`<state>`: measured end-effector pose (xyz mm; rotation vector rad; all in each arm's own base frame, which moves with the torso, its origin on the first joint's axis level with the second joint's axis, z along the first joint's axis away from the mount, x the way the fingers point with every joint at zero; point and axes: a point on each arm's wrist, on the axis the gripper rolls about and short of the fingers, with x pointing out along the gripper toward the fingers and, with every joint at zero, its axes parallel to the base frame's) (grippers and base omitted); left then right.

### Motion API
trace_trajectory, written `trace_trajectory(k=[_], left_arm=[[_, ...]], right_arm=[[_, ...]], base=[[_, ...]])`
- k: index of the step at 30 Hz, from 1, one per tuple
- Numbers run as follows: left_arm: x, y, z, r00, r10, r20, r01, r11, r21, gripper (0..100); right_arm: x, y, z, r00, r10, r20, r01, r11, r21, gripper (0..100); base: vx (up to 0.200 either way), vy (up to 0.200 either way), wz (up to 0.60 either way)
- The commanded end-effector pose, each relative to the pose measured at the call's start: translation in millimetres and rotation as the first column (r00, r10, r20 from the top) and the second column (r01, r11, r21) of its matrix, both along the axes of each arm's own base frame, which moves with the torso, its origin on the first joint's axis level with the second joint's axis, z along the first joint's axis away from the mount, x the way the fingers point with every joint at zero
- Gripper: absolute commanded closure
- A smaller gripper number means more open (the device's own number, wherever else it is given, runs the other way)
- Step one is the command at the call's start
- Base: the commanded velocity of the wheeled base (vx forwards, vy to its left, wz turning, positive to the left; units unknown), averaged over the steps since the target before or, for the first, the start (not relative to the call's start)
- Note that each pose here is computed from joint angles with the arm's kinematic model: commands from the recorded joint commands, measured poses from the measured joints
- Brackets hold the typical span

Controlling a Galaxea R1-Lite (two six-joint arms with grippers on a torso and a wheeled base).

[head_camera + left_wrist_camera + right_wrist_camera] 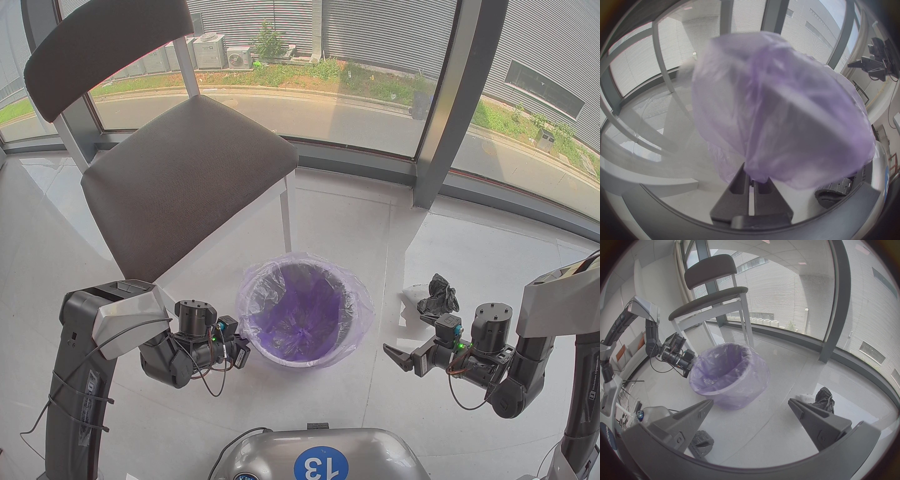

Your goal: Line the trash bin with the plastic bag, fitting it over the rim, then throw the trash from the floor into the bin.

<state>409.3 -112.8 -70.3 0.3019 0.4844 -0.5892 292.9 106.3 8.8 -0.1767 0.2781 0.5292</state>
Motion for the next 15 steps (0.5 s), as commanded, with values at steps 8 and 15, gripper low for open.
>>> trace_trajectory(k=[8,15], left_arm=[[6,4,-1,0.998,0.053,-0.023,-0.055,0.996,-0.065,100],[26,0,2,0.996,0.062,-0.061,-0.066,0.996,-0.061,100]], right_arm=[[17,-12,-7,0.999,-0.049,-0.006,0.049,0.999,0.007,0],[28,-26,-12,0.996,-0.086,-0.02,0.086,0.996,0.007,0]], base=[[0.0,0.0,0.0],[0.0,0.0,0.0]])
